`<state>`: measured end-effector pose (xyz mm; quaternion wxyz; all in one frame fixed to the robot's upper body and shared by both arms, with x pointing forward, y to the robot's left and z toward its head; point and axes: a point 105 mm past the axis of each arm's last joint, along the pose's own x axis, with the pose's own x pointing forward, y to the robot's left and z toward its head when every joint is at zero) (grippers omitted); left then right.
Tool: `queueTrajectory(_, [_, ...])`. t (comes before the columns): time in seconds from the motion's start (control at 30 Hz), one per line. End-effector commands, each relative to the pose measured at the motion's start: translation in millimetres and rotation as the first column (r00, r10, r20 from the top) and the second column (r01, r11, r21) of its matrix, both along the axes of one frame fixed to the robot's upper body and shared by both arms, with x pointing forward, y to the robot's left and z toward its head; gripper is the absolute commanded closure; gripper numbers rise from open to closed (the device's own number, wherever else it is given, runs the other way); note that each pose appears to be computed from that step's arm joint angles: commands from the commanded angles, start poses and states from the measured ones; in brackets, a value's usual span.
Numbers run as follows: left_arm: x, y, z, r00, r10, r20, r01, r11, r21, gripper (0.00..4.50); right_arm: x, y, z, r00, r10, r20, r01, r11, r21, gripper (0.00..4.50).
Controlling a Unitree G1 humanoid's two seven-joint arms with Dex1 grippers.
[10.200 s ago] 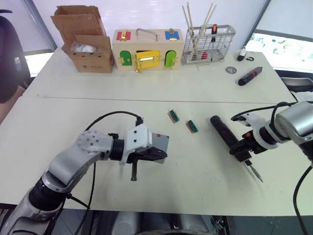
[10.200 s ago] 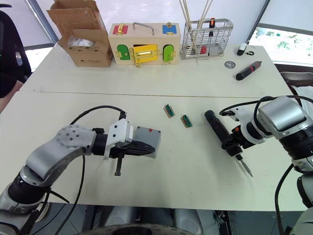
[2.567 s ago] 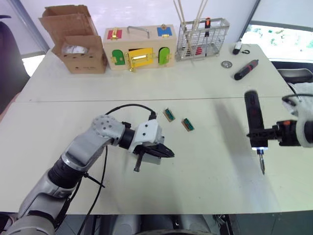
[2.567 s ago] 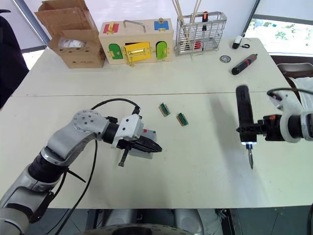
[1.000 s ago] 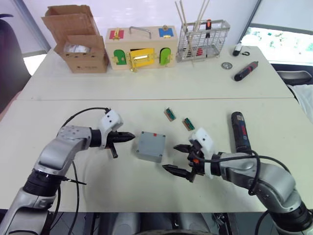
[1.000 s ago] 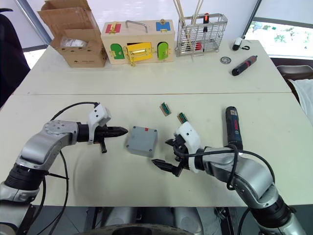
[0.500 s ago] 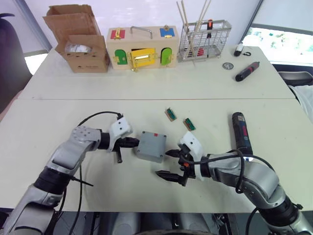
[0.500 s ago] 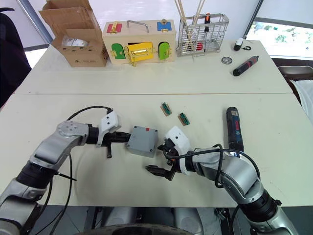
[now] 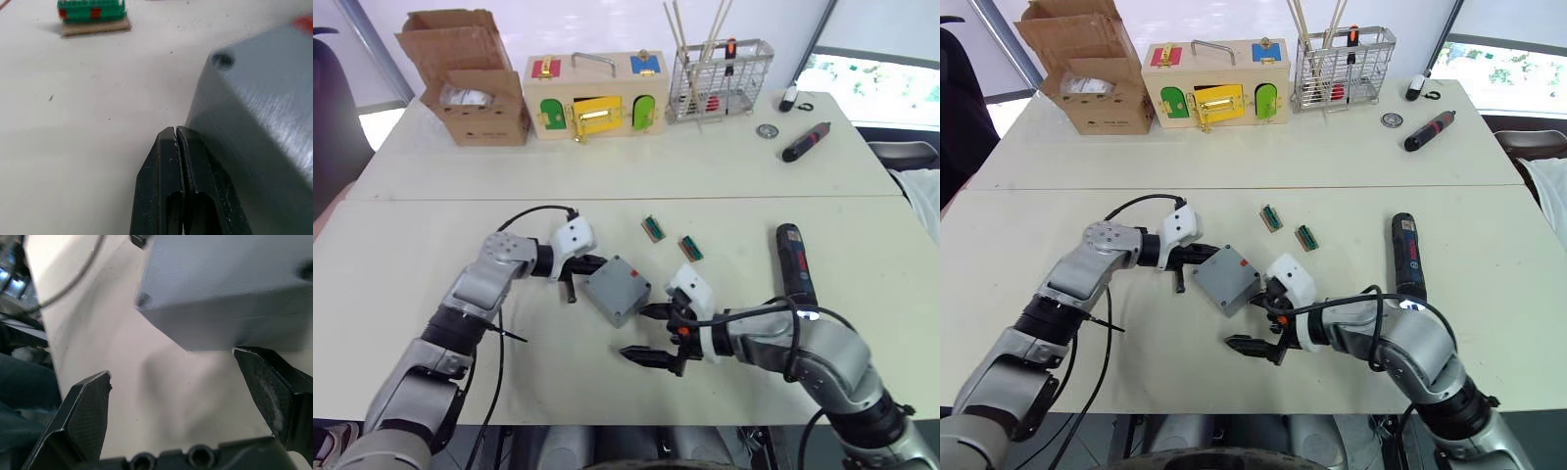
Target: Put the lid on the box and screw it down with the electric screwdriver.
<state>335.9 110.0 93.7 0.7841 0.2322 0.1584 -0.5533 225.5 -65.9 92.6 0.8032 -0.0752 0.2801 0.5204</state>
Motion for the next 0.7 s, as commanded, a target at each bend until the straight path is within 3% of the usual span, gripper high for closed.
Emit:
queueTrajectory(0.03, [-4,26,3,1.0,0.013,0.025,-0.014,0.998,0.065,4.5,9,-15,18,0.995,-0.007,0.095,0.01,1.0,-0.025,0.04])
queueTrajectory(0.17, [-20,40,4,1.0,0.024,-0.018,-0.023,0.997,0.072,4.5,23,-26,19,0.99,-0.005,0.141,0.016,0.997,-0.074,0.04])
queueTrajectory(0.43, [-57,33,3,0.992,0.001,-0.125,0.002,1.0,0.025,4.5,37,-13,16,0.98,0.085,0.177,-0.073,0.994,-0.077,0.04])
queueTrajectory(0.7, [-61,23,-1,0.99,0.025,-0.137,-0.025,1.0,-0.001,4.5,40,-1,14,0.97,0.149,0.189,-0.137,0.988,-0.075,0.04])
